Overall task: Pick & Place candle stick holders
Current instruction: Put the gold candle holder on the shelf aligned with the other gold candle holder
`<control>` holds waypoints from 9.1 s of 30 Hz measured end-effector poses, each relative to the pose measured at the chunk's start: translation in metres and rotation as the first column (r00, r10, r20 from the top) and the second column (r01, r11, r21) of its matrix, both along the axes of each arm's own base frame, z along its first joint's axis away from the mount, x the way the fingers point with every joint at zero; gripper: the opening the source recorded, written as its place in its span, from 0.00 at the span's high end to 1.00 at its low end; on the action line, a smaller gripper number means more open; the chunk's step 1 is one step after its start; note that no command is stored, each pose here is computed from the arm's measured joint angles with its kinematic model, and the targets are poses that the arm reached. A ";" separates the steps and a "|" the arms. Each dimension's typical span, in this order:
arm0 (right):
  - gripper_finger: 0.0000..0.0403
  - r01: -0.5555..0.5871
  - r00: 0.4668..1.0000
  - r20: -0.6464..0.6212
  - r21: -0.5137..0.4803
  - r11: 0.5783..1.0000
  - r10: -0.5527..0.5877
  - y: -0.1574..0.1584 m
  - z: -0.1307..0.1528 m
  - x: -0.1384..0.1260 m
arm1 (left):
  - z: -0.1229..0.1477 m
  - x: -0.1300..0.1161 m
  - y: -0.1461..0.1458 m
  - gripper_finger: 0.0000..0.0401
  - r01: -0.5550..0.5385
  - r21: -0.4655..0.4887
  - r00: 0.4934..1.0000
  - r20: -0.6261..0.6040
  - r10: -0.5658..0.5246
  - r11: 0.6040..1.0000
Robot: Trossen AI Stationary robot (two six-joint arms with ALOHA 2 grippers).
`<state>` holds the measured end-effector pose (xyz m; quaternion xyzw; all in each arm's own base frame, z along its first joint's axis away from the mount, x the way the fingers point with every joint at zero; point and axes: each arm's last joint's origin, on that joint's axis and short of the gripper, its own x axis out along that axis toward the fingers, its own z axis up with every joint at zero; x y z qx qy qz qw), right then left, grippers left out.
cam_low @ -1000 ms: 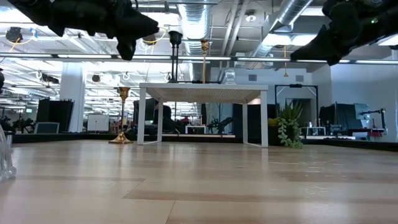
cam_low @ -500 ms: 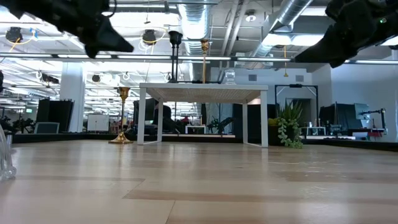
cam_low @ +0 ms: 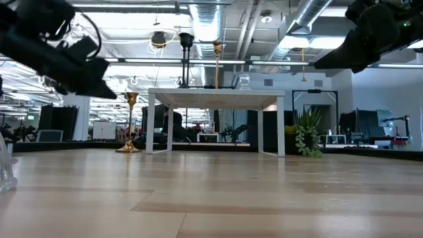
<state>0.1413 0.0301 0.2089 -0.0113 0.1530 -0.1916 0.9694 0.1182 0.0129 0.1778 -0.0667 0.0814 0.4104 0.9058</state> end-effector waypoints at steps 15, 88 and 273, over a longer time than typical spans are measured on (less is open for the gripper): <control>1.00 0.001 1.000 -0.019 -0.011 1.000 -0.001 0.000 -0.002 -0.001 | -0.031 -0.004 0.016 0.99 0.023 0.106 0.997 -0.074 -0.015 0.994; 1.00 0.002 0.999 -0.032 -0.015 1.000 -0.003 -0.001 -0.003 -0.001 | -0.055 0.017 0.104 0.42 0.043 0.008 0.999 -0.009 -0.043 0.999; 0.63 -0.516 0.828 0.247 -0.014 0.856 0.503 -0.030 0.037 0.240 | 0.094 0.123 -0.036 0.97 0.729 0.098 0.680 0.004 -0.733 0.677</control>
